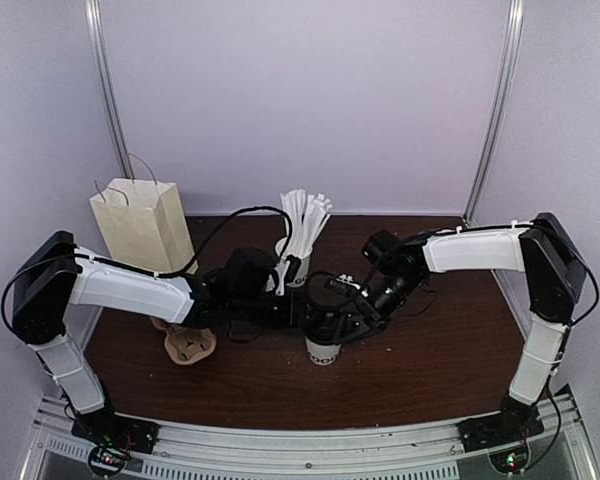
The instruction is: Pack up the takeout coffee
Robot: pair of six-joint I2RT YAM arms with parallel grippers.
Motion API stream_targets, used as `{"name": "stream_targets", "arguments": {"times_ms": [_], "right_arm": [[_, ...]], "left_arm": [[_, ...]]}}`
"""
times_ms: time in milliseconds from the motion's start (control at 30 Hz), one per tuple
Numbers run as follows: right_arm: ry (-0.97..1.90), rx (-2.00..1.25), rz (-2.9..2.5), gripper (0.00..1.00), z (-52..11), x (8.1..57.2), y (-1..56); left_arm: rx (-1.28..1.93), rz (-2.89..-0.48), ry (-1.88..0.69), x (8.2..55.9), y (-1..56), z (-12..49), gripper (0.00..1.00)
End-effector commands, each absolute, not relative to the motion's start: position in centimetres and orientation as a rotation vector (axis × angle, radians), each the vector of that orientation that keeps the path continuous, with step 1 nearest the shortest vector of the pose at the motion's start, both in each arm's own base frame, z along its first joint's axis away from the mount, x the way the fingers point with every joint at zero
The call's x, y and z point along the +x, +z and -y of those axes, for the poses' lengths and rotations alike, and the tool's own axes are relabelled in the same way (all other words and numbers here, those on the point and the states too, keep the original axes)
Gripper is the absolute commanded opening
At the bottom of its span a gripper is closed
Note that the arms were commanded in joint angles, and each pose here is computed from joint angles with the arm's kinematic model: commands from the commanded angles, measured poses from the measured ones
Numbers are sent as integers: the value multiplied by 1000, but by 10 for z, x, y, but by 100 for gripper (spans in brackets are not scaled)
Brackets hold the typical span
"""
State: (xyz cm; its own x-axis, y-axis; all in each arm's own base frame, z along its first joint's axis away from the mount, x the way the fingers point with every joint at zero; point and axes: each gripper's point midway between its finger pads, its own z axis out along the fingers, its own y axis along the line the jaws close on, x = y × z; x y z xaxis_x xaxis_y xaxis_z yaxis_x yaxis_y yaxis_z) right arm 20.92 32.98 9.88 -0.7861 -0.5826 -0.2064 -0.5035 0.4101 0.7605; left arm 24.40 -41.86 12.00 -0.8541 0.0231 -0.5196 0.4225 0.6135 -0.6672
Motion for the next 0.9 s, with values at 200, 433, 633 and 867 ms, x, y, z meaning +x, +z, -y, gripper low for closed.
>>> {"name": "stream_targets", "arguments": {"times_ms": [200, 433, 633, 867], "right_arm": [[-963, 952, 2719, 78, -307, 224, 44], [-910, 917, 2721, 76, -297, 231, 31], [-1159, 1131, 2668, 76, -308, 225, 92], [-1410, 1184, 2677, 68, -310, 213, 136]], "left_arm": [[326, -2475, -1046, 238, 82, 403, 54], [299, -2508, -1013, 235, 68, 395, 54], [309, -2496, -1013, 238, 73, 398, 54], [271, -2499, -1020, 241, 75, 401, 54]]}}
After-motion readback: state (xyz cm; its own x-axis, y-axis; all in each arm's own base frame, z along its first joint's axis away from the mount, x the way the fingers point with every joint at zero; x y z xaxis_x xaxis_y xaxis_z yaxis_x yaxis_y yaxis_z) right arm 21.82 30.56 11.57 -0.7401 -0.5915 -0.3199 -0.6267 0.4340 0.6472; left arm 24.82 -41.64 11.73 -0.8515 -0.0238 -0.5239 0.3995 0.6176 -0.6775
